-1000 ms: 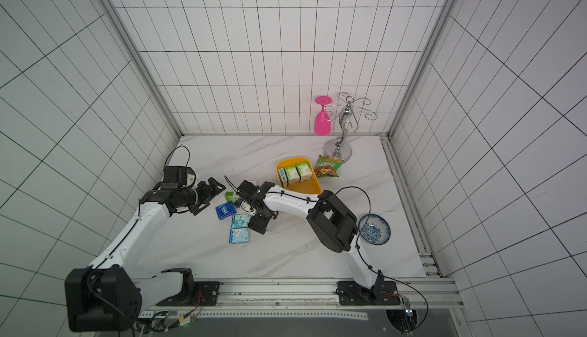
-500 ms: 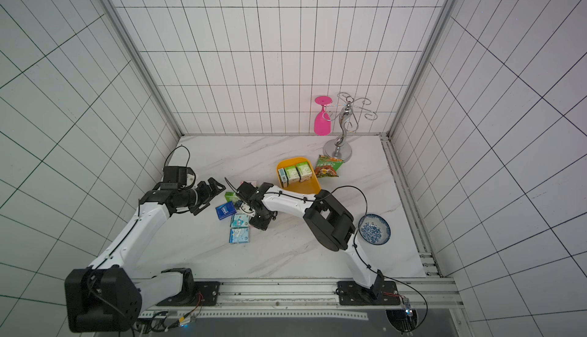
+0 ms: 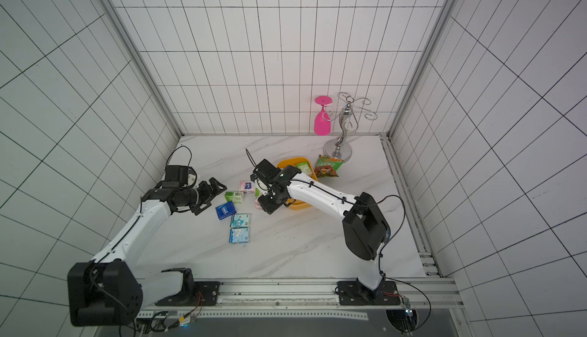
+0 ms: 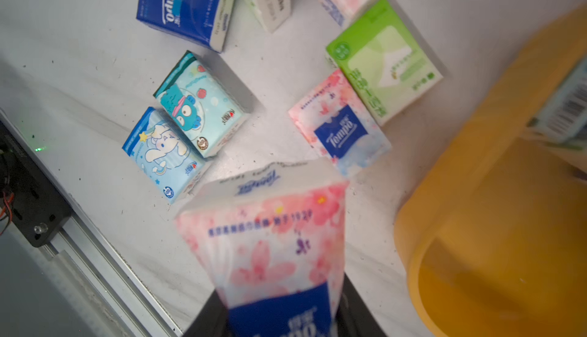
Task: Put the pocket tissues into the storage box
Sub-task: Pick up the pocket tissues from the center of the board, then place the pocket tissues in the storage box.
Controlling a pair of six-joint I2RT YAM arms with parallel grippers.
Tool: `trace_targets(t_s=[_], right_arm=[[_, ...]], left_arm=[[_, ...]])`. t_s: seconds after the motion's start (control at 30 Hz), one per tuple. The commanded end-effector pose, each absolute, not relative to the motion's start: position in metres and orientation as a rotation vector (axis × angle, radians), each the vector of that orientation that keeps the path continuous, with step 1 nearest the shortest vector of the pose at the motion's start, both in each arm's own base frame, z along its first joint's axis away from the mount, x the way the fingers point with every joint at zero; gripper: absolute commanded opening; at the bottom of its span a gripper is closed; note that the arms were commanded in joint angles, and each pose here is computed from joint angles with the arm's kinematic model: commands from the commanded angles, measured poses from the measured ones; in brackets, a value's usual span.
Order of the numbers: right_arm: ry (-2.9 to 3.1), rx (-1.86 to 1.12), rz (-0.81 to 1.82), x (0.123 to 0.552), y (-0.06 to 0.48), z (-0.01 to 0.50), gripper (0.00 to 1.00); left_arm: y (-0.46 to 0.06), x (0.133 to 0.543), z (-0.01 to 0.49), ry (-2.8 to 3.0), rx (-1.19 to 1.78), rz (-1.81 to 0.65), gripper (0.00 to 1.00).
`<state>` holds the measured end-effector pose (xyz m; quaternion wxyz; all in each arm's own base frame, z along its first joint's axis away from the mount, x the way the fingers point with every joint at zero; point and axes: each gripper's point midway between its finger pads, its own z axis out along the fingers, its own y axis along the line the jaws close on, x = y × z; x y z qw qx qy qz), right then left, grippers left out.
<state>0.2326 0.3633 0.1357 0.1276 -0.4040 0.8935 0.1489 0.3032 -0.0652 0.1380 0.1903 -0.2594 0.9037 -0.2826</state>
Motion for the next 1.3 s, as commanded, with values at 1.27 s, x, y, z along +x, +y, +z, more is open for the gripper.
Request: trace_targets(t_s=[1.27], right_arm=[[2.875, -0.455, -0.16, 0.37, 0.218, 0.048, 0.45]], left_arm=[[-0.113, 0.313, 0.15, 2.641, -0.365, -0.68, 0.98]])
